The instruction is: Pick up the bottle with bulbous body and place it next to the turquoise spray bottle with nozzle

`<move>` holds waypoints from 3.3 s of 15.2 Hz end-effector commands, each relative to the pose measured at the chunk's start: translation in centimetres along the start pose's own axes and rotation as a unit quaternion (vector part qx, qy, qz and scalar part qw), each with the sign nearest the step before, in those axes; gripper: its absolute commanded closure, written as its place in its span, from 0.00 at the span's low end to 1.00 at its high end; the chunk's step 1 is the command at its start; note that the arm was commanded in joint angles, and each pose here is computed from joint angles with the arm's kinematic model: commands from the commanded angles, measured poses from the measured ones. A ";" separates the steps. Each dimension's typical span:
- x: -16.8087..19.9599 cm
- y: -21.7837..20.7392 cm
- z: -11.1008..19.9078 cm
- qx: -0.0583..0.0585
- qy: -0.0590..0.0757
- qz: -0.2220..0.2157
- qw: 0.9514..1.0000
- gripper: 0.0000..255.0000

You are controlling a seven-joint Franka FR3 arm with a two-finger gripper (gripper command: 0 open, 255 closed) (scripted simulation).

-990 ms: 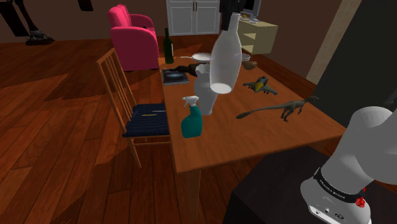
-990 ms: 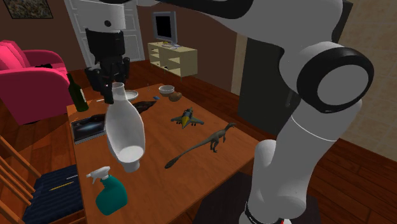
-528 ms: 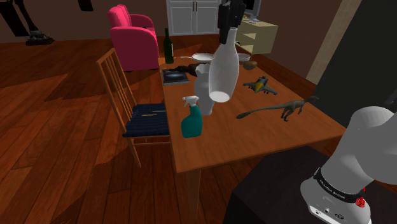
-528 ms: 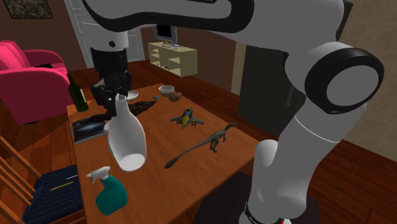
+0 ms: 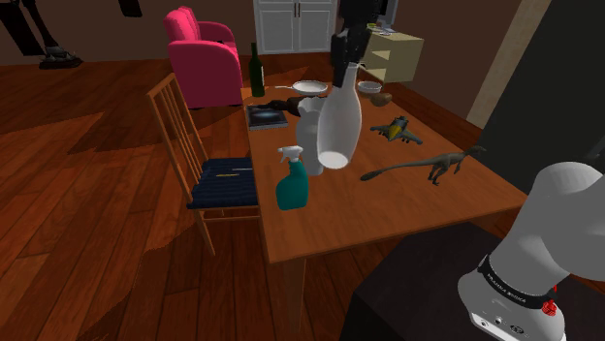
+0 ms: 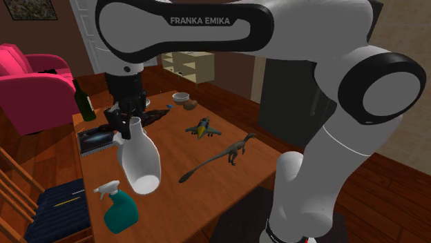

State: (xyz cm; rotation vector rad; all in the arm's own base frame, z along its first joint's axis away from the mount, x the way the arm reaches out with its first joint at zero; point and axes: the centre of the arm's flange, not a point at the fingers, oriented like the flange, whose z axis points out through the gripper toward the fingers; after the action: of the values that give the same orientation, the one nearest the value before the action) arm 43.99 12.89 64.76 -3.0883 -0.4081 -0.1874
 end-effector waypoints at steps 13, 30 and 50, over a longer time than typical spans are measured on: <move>-0.9 0.1 7.4 0.000 0.001 0.000 1.000 1.00; -2.0 0.1 16.3 0.000 0.001 0.000 1.000 1.00; -2.6 0.2 21.3 0.000 0.001 0.000 1.000 0.00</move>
State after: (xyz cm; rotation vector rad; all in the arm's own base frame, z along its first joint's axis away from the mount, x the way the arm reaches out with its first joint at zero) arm 44.02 12.83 43.34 -3.0879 -0.4083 -0.1888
